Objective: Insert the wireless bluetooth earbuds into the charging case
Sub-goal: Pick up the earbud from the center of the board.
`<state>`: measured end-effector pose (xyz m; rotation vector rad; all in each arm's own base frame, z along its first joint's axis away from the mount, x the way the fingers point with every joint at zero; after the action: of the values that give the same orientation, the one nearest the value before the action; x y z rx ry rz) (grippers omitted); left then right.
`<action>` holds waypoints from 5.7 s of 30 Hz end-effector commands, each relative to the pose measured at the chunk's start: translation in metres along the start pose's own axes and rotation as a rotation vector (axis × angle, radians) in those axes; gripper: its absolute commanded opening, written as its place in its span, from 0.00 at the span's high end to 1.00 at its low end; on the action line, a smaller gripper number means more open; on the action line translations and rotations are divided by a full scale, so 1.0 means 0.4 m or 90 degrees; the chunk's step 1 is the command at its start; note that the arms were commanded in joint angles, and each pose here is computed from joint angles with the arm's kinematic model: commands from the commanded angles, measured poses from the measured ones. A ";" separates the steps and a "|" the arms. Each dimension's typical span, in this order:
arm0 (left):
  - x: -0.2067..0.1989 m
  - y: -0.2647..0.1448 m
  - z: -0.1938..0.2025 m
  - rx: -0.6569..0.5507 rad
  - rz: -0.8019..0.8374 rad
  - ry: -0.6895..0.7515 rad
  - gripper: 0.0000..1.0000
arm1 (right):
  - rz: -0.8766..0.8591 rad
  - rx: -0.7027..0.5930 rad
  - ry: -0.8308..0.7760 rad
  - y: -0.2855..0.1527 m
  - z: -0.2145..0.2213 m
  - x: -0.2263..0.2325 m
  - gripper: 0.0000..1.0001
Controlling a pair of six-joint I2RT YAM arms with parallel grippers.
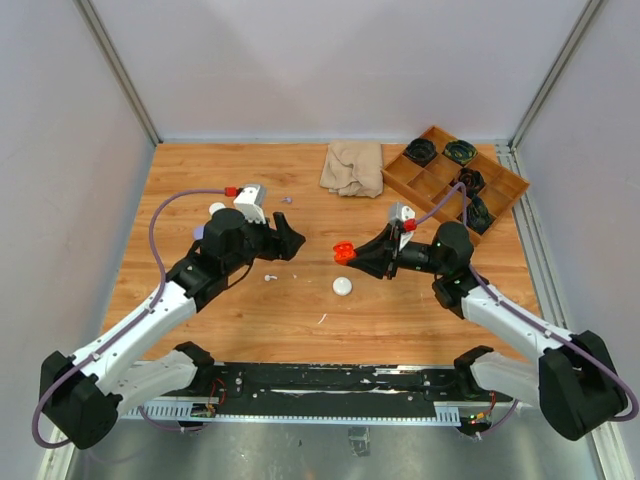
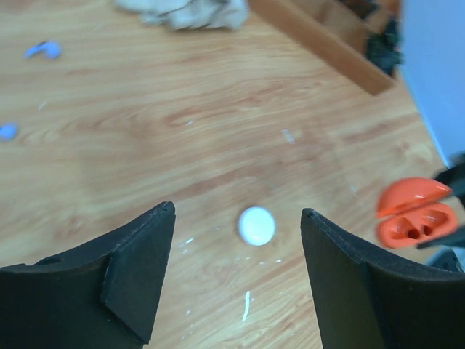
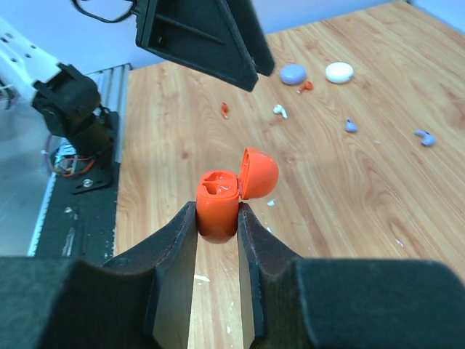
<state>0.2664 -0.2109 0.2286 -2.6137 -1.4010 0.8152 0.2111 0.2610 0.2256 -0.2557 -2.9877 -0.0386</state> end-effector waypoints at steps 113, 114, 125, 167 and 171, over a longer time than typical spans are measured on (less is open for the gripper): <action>0.459 0.012 0.331 0.409 -0.564 -0.032 0.61 | 0.116 0.086 -0.067 0.007 0.133 -0.038 0.99; 0.458 0.013 0.334 0.412 -0.562 -0.032 0.61 | 0.116 0.086 -0.068 0.007 0.131 -0.038 0.99; 0.474 0.017 0.376 0.452 -0.566 -0.022 0.67 | 0.117 0.089 -0.067 0.007 0.134 -0.039 0.99; 0.084 0.021 0.021 -0.023 -0.085 -0.083 0.88 | 0.108 -0.024 -0.178 0.064 0.034 -0.031 0.99; 0.015 0.011 -0.003 -0.065 0.000 -0.076 0.87 | 0.104 -0.062 -0.191 0.072 0.009 -0.029 0.99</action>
<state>0.2778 -0.1835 0.1879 -2.4112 -1.6324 0.9743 0.2253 0.2789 0.1872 -0.5585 -3.1626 0.0616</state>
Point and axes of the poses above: each gripper's point midway between its finger pads, its own y axis out along the fingers, its own x axis along the line the jaws close on, z = x × y, the point moved 1 cm from there along -y, back along the fingers
